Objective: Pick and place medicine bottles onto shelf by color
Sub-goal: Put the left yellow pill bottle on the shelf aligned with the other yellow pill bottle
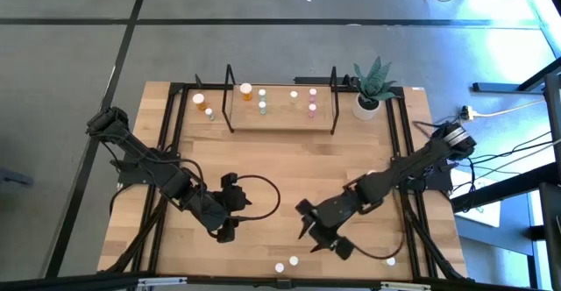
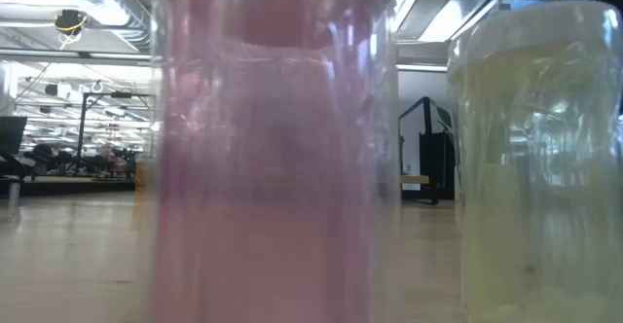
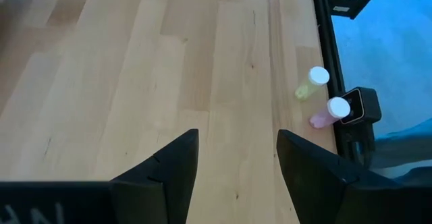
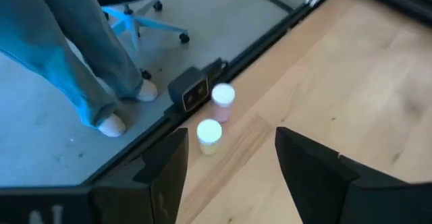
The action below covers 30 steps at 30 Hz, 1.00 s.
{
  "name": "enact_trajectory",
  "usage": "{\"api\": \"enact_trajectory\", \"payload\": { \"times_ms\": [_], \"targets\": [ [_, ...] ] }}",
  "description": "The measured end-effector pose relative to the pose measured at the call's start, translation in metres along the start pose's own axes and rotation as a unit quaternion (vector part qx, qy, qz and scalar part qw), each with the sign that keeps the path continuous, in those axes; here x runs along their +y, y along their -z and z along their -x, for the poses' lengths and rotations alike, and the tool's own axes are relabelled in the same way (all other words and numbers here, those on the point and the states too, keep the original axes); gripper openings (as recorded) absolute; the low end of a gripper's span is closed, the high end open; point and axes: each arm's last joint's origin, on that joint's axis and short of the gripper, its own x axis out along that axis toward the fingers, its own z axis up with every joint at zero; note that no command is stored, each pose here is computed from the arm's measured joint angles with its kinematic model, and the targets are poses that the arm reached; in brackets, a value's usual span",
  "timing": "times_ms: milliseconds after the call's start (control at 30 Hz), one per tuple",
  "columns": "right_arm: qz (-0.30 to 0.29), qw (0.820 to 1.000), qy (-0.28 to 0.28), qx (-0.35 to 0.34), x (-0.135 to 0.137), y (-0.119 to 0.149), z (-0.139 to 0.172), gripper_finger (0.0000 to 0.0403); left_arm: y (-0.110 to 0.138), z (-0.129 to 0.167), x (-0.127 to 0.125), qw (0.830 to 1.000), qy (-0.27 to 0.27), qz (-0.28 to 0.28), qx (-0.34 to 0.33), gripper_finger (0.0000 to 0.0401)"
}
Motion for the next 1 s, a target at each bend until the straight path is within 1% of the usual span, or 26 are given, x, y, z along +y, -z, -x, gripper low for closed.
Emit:
{"api": "enact_trajectory", "payload": {
  "times_ms": [200, 367, 467, 700, 867, 1000],
  "targets": [
    [-0.001, 1.000, -0.002, 0.007, -0.005, 0.013, -0.037, 0.0225, 0.001, 0.000, 0.000, 1.000, -0.002, -0.004, 0.003, 0.0194],
    [0.006, 1.000, -0.019, -0.012, -0.003, 0.017, -0.057, 0.0225, 0.002, 0.000, 0.001, 1.000, -0.006, -0.008, 0.009, 0.0194],
    [0.009, 1.000, -0.026, -0.006, 0.000, 0.023, -0.069, 0.0225, 0.002, 0.000, 0.001, 1.000, -0.006, -0.008, 0.009, 0.0194],
    [0.049, 0.998, -0.025, 0.004, 0.006, 0.030, -0.082, 0.0225, 0.002, 0.000, 0.001, 1.000, -0.006, -0.008, 0.009, 0.0194],
    [0.048, 0.998, -0.027, 0.012, 0.005, 0.036, -0.090, 0.0225, 0.002, 0.000, 0.001, 1.000, -0.005, -0.008, 0.009, 0.0194],
    [0.054, 0.998, -0.027, 0.011, 0.005, 0.036, -0.091, 0.0225, 0.002, 0.000, 0.001, 1.000, -0.006, -0.008, 0.009, 0.0194]
  ]
}}
